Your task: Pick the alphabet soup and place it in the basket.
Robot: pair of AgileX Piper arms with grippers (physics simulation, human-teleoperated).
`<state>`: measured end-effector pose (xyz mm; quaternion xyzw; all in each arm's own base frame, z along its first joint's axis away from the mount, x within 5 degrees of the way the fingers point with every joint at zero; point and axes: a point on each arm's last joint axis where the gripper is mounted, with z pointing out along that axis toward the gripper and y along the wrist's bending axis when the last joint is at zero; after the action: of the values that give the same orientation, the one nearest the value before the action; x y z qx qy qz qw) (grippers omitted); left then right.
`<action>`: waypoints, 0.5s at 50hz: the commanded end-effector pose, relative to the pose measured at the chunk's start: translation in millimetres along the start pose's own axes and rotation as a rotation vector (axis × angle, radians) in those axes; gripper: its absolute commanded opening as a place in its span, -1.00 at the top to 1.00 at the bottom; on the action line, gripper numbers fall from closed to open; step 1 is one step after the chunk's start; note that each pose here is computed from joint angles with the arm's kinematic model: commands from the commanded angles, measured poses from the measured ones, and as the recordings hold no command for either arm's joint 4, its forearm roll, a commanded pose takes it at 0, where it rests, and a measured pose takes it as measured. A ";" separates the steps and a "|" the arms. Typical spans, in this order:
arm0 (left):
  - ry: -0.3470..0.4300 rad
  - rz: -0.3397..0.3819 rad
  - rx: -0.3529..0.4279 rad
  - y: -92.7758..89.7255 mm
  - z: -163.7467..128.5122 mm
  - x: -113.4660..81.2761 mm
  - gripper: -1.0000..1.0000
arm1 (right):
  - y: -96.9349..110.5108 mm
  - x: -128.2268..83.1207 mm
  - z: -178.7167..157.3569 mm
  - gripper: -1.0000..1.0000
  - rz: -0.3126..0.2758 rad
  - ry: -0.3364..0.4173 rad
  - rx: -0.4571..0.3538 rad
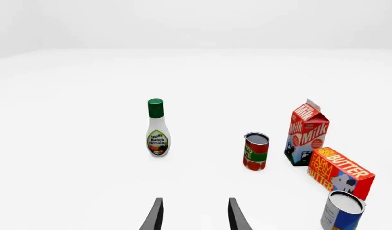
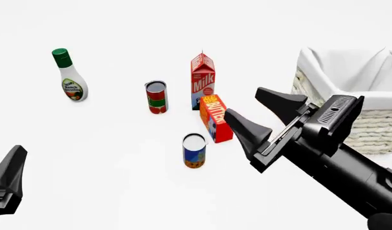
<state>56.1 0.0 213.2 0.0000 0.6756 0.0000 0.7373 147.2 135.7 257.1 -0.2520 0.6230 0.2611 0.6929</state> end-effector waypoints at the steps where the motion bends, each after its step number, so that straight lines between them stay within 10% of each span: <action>1: 0.000 0.000 0.000 0.0 0.0 0.0 -1.00 | 1.5 17.0 15.4 -1.00 0.022 0.032 -0.006; 25: 0.000 0.000 0.000 0.0 0.0 0.0 -1.00 | 1.8 44.2 38.2 -1.00 0.042 0.089 -0.003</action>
<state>56.1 0.0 213.2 0.0000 0.6756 0.0000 0.7373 171.3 158.6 226.7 -0.2513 0.6502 0.2647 0.6663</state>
